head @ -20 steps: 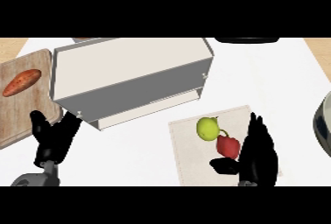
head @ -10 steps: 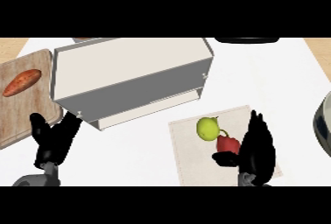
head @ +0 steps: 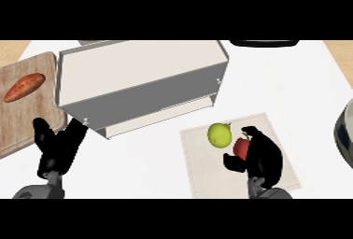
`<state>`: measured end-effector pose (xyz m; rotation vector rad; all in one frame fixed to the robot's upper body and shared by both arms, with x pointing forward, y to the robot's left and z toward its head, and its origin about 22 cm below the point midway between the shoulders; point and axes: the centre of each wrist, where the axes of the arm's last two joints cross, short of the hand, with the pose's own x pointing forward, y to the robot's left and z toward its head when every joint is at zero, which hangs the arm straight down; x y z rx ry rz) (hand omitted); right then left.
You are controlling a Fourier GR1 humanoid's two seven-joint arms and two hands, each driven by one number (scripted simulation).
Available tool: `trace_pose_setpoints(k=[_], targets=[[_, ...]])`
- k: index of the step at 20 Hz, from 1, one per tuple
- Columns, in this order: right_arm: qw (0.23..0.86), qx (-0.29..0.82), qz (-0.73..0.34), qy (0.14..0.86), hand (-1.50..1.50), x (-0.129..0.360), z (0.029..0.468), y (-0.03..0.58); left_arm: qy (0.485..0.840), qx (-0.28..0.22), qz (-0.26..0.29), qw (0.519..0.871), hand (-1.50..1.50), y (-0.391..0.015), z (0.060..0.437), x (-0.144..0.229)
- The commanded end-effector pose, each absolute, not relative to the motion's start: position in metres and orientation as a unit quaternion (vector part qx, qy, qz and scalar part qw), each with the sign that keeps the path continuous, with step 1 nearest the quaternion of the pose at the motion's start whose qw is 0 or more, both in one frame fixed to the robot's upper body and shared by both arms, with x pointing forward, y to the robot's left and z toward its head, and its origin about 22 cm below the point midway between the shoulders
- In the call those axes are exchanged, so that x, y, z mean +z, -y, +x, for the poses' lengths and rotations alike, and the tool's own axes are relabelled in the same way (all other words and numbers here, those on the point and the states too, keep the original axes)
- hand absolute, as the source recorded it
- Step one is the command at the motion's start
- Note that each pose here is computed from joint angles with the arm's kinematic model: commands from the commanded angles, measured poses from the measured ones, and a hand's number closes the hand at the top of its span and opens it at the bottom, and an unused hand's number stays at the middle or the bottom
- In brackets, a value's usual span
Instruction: Pick the bell pepper from the placemat and place it in the tiered shelf
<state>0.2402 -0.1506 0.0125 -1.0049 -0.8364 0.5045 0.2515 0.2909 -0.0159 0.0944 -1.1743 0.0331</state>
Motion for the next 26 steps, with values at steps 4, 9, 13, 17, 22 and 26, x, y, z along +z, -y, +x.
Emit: trace_pose_setpoints(k=[4,9,13,17,22,26], targets=[[0.759,0.254,-0.436,0.411,1.5,-0.01,0.245,0.143,0.52,0.022,0.045,0.853,0.0,-0.297,0.259,-0.031],[0.727,0.244,-0.439,0.468,1.5,-0.003,0.246,0.117,0.529,0.022,0.049,0.847,0.0,-0.284,0.249,-0.025],[0.67,0.413,-0.325,0.525,1.5,0.01,0.21,0.053,0.535,0.007,0.04,0.844,0.0,-0.289,0.25,-0.027],[0.584,0.546,-0.199,0.567,1.5,0.032,0.182,0.011,0.542,-0.02,0.02,0.84,0.0,-0.277,0.262,-0.019],[0.544,0.501,-0.15,0.656,1.5,0.095,0.144,-0.011,0.532,0.011,0.031,0.846,0.0,-0.275,0.258,-0.021],[0.522,0.44,-0.178,0.708,1.5,0.152,0.124,-0.004,0.526,0.007,0.043,0.849,0.0,-0.298,0.25,-0.016]])
